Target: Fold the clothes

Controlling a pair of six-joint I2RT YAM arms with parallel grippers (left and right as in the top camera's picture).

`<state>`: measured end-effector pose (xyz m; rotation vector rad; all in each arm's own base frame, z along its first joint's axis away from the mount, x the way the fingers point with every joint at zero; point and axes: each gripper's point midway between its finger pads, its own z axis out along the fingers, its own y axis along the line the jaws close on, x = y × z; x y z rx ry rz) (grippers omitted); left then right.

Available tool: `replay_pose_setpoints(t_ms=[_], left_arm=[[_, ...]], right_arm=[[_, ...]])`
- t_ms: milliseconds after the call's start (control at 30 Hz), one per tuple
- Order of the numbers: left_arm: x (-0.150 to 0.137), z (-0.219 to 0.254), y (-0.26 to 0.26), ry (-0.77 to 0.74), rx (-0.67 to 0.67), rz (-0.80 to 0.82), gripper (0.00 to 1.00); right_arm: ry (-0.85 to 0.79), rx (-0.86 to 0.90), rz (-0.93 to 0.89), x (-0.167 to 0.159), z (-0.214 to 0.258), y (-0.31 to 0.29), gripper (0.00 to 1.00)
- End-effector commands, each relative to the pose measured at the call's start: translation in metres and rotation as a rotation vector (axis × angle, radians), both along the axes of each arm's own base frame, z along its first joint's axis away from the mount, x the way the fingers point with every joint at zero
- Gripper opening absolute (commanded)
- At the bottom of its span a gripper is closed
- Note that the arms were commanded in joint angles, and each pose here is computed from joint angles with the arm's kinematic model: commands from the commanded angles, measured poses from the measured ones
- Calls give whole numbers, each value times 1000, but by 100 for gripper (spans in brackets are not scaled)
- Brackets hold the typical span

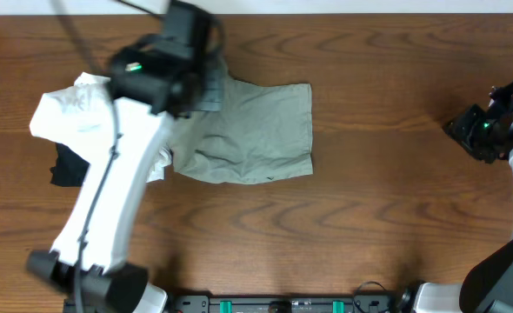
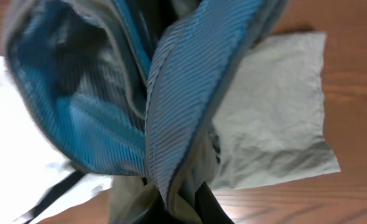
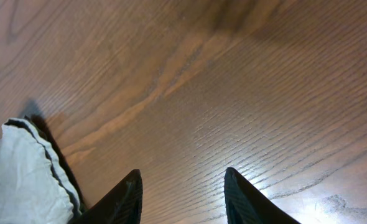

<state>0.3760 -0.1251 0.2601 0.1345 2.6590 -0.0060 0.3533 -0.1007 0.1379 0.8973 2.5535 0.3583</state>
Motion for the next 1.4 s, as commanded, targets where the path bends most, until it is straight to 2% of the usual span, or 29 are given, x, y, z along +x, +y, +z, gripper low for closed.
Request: replay_pose_setpoints(t_ms=[0, 300, 500, 800, 933, 1000, 1033, 1233, 1367], left_arm=[[9, -29, -33, 52, -1, -29, 6], [25, -89, -98, 101, -27, -30, 6], [22, -117, -138, 114, -48, -35, 6], [29, -149, -173, 110, -136, 86, 7], [35, -160, -188, 100, -190, 140, 28], [35, -157, -205, 99, -255, 113, 42], [34, -153, -214, 101, -288, 92, 45], [25, -124, -223, 79, -316, -31, 46], [18, -81, -210, 15, -297, -122, 46]], right_arm=[[-9, -3, -1, 0, 5, 3, 41], [-10, -3, -1, 0, 5, 3, 41], [-13, -5, -1, 1, 5, 3, 41], [-9, -3, 1, 0, 4, 3, 42], [-9, -3, 10, 1, 4, 7, 42], [-9, -3, 15, 2, 4, 9, 42], [-9, -4, 18, 2, 4, 9, 42], [-4, -1, 19, 1, 4, 10, 42], [-6, -2, 25, 2, 4, 12, 42]])
